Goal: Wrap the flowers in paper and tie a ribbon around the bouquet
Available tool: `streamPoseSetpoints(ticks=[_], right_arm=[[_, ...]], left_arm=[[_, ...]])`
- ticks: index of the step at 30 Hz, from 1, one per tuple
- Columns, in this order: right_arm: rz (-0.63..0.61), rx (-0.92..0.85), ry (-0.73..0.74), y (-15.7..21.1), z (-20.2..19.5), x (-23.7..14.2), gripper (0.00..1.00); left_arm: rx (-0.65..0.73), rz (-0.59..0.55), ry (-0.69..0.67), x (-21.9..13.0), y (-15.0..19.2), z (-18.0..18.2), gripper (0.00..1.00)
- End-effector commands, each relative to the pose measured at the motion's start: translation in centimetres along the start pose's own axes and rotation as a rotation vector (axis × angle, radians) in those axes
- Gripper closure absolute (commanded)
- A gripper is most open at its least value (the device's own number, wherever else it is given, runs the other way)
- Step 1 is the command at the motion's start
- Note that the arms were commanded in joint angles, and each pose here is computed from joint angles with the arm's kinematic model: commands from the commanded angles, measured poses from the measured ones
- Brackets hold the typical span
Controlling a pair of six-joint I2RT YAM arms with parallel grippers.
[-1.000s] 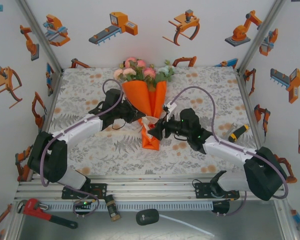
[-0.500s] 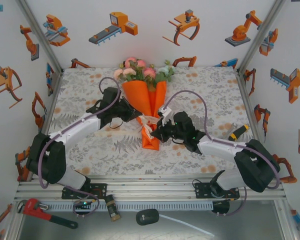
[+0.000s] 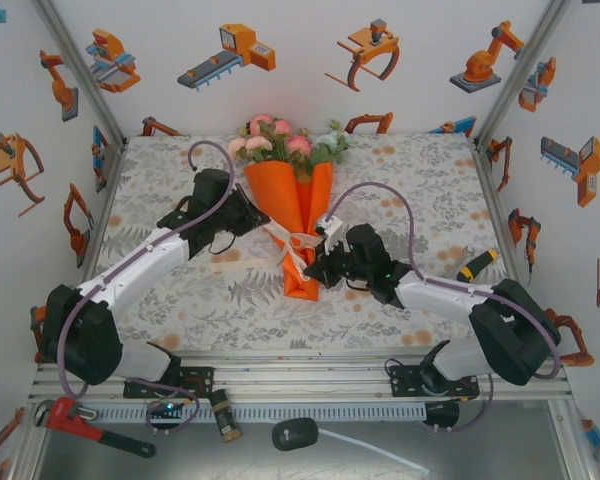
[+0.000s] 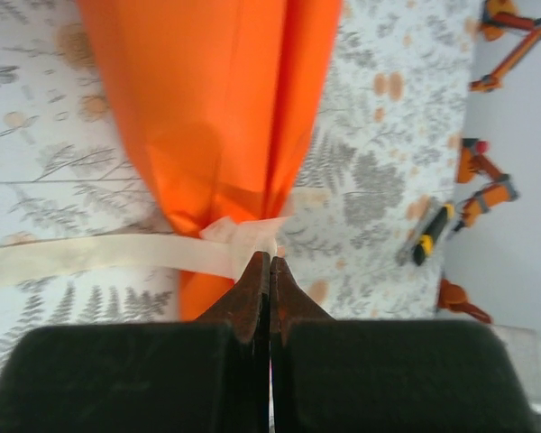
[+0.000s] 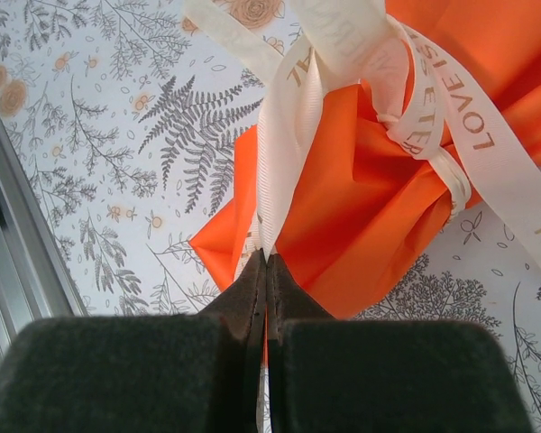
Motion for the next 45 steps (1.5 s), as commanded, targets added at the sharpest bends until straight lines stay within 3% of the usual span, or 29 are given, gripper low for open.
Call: streamPoseSetpoints(ticks=[1, 9, 14, 20, 30, 34, 37, 42, 45], right_arm=[[-0.065, -0.035, 0.003, -3.1, 0.7, 0.0, 1.00], [-0.136, -0.034, 0.085, -7.1, -0.6, 3.1, 1.00], [-0.163, -0.054, 0.148, -7.3, -2.0, 3.9, 0.88], [-0.163, -0.171, 0.251, -7.0, -3.5, 3.6, 0.64], [-0.100, -0.140, 0.164, -6.3, -3.0, 4.9, 0.67], [-0.090, -0.137, 0.069, -6.3, -1.3, 4.3, 0.62], [-0.098, -0.115, 0.121, -6.4, -1.6, 3.3, 0.62], [-0.076, -0.125, 0.118, -5.5, -1.4, 2.2, 0.62], [-0.053, -0.120, 0.069, -5.0, -0.7, 2.1, 0.70]], left_arm=[[0.090, 0.032, -0.109, -0.7, 2.0, 2.3, 0.99], [0.070, 0.015, -0.063, -1.2, 2.3, 1.9, 0.99], [0.079, -0.022, -0.056, -2.1, 1.3, 1.4, 0.99], [0.087, -0.034, -0.066, -2.5, 1.0, 1.4, 0.98], [0.092, -0.038, -0.065, -2.5, 0.7, 1.2, 0.97], [0.137, -0.035, -0.254, -3.1, 1.1, 4.3, 0.80], [0.107, 0.005, -0.396, -3.9, 2.2, 7.3, 0.69], [0.142, 0.008, -0.222, -4.3, 1.2, 5.2, 0.54], [0.260, -0.038, -0.095, -4.8, -1.0, 2.2, 0.50]])
Point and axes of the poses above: each hand's point on the last joint's axis, 136 mm out from that joint toward the fingers, its own x axis out along the fingers, its own z axis along the line the jaws close on, y = z × x, the point moved 3 cm from there along -x, back along the fingers, and after that the axes turned 15 degrees about x, right-handed, at the moved point
